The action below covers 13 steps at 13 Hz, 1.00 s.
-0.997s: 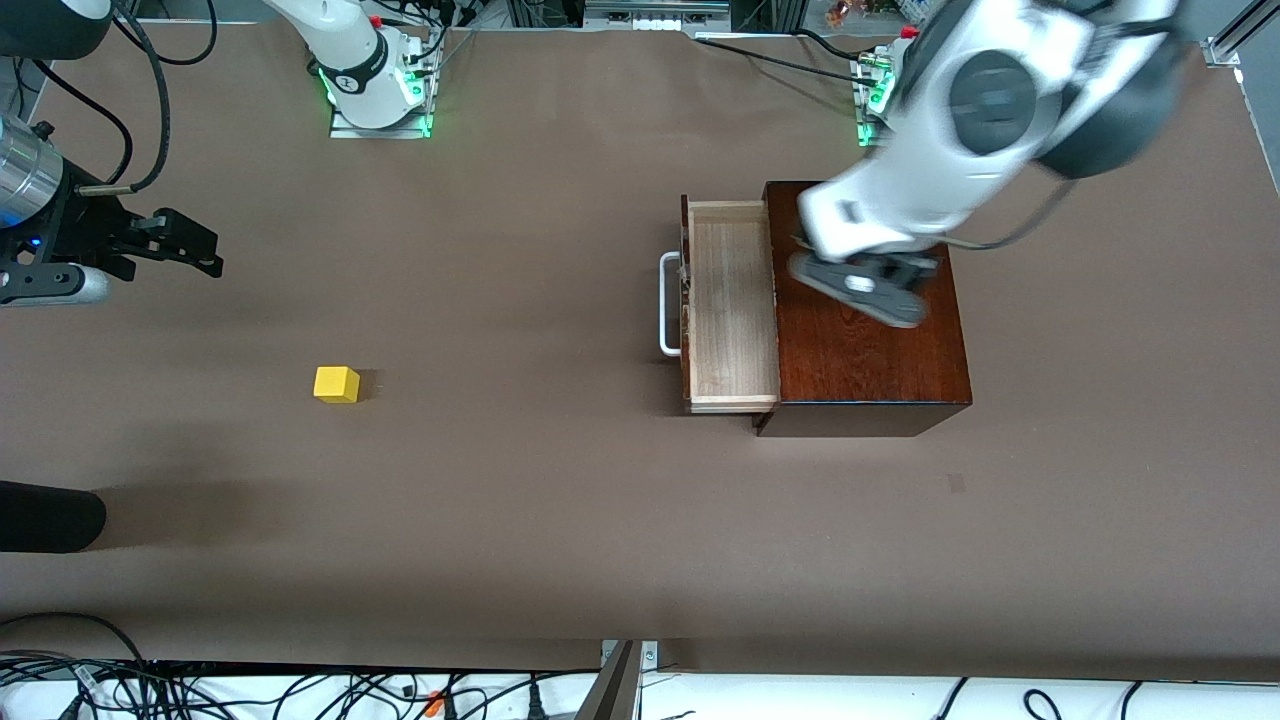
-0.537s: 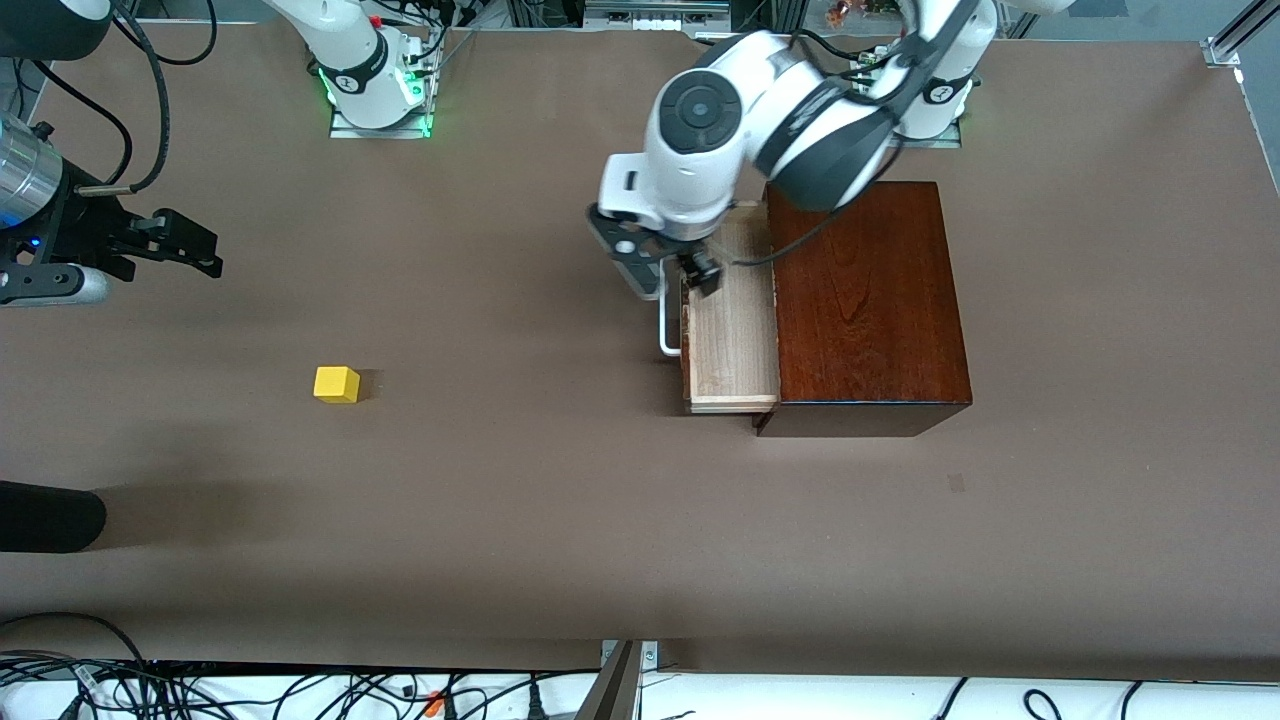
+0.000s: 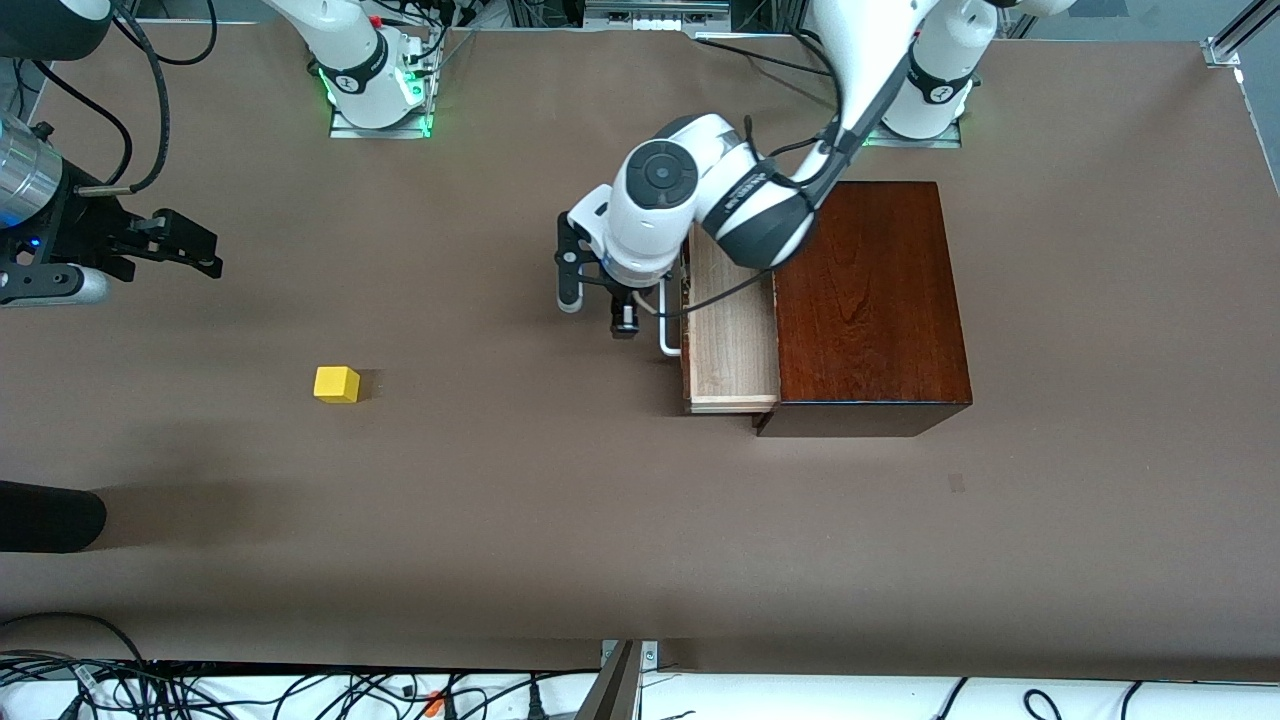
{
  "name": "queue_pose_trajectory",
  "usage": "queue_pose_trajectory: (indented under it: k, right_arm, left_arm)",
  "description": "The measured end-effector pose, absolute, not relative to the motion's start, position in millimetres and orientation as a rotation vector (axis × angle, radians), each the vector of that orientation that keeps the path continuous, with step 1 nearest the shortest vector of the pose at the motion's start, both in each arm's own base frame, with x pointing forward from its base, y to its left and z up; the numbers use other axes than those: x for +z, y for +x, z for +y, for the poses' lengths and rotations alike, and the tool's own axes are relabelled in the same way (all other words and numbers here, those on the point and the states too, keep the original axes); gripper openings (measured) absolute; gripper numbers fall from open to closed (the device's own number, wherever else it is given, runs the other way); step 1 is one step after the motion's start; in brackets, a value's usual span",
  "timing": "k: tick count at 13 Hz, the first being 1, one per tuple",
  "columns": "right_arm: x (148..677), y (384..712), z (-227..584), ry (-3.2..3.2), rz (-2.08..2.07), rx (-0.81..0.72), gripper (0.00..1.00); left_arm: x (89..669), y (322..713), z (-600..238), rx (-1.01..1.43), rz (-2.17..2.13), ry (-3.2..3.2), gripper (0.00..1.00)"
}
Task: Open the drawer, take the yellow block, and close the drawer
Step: 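Move the left gripper to the front of the open drawer, then push the drawer shut into the wooden box with the left gripper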
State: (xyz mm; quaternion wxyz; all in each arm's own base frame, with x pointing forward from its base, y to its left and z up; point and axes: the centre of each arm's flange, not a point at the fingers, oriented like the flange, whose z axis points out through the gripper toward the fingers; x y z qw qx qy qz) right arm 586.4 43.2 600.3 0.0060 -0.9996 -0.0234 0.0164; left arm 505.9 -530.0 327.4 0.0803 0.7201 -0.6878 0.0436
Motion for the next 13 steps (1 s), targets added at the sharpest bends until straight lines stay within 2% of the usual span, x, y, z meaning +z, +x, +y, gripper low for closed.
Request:
queue_pose_trajectory:
  k: [4,5,13]
  right_arm:
    - [600,586,43,-3.128,-0.073,0.051,1.0]
    - [600,586,43,-3.128,-0.073,0.051,1.0]
    - [600,586,43,-3.128,-0.073,0.05,1.0]
  left_arm:
    - [307,511,-524,0.096,-2.182,2.149,0.11]
    - [304,512,-520,0.066,-2.227,2.151,0.07]
    - [297,525,-483,-0.215,-2.311,2.121,0.07]
